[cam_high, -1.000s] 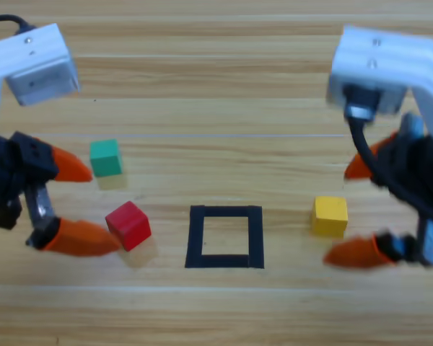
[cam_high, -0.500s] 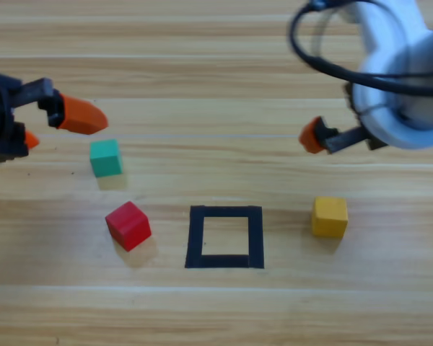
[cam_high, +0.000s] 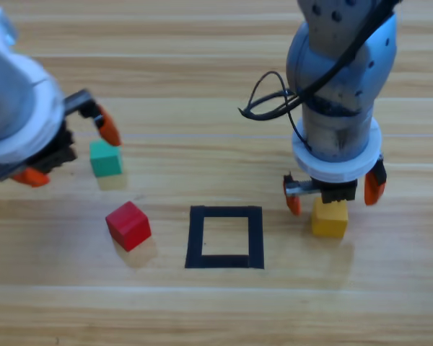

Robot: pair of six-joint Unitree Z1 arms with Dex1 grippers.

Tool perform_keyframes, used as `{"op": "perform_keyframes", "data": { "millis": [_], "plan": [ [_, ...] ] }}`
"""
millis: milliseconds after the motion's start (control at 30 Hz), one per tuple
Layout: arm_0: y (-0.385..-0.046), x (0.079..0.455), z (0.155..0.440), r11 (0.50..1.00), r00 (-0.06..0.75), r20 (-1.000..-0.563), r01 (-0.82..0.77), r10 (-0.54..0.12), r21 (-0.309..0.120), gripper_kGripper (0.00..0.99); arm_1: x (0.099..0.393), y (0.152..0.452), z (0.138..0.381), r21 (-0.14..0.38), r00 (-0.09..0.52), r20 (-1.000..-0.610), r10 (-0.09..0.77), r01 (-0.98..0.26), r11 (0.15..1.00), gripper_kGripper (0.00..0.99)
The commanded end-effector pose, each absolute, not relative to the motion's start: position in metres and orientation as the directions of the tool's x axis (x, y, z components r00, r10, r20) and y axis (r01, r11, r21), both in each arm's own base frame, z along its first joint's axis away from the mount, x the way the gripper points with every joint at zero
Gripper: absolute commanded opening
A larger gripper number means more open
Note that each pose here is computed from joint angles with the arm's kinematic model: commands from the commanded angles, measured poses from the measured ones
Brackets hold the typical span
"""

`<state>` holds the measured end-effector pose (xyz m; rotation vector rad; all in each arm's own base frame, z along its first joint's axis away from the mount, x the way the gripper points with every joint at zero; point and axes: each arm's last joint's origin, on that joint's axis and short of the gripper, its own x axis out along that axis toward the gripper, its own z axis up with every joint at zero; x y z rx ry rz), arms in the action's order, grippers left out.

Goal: Stack the blocks in the rectangular block: red at the bottom, yellow in the middle, green on top

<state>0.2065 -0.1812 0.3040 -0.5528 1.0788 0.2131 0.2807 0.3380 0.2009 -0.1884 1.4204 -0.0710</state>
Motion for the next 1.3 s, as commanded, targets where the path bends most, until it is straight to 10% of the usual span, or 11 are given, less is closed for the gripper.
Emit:
{"op": "perform_keyframes", "data": {
  "millis": [33, 333, 600, 833, 1000, 1300],
  "plan": [
    [-0.205, 0.224, 0.286, 0.853, 0.369, -0.93, -0.482, -0.01, -0.2, 0.945, 0.299, 0.325, 0.178, -0.177, 0.101, -0.979, -0.178, 0.018, 0.984, 0.986],
    [-0.241, 0.254, 0.265, 0.804, 0.213, -0.975, -0.59, 0.058, -0.081, 0.946, 0.296, 0.288, 0.162, 0.037, 0.089, -0.996, 0.032, 0.064, 0.997, 0.986],
    [-0.256, 0.267, 0.235, 0.772, 0.137, -0.987, -0.635, 0.083, -0.023, 0.946, 0.296, 0.281, 0.16, 0.048, 0.088, -0.995, 0.041, 0.073, 0.996, 0.98],
    [-0.263, 0.272, 0.209, 0.766, 0.065, -0.994, -0.642, 0.093, 0.03, 0.948, 0.291, 0.274, 0.165, 0.096, 0.087, -0.992, 0.09, 0.066, 0.993, 0.667],
    [-0.263, 0.273, 0.199, 0.762, 0.043, -0.995, -0.646, 0.091, 0.042, 0.948, 0.284, 0.272, 0.182, 0.12, 0.113, -0.987, 0.116, 0.029, 0.992, 0.13],
    [-0.252, 0.284, 0.19, 0.733, 0.033, -0.997, -0.679, 0.064, 0.025, 0.946, 0.265, 0.268, 0.213, 0.145, 0.148, -0.978, 0.145, -0.014, 0.989, 0.107]
  ]
}}
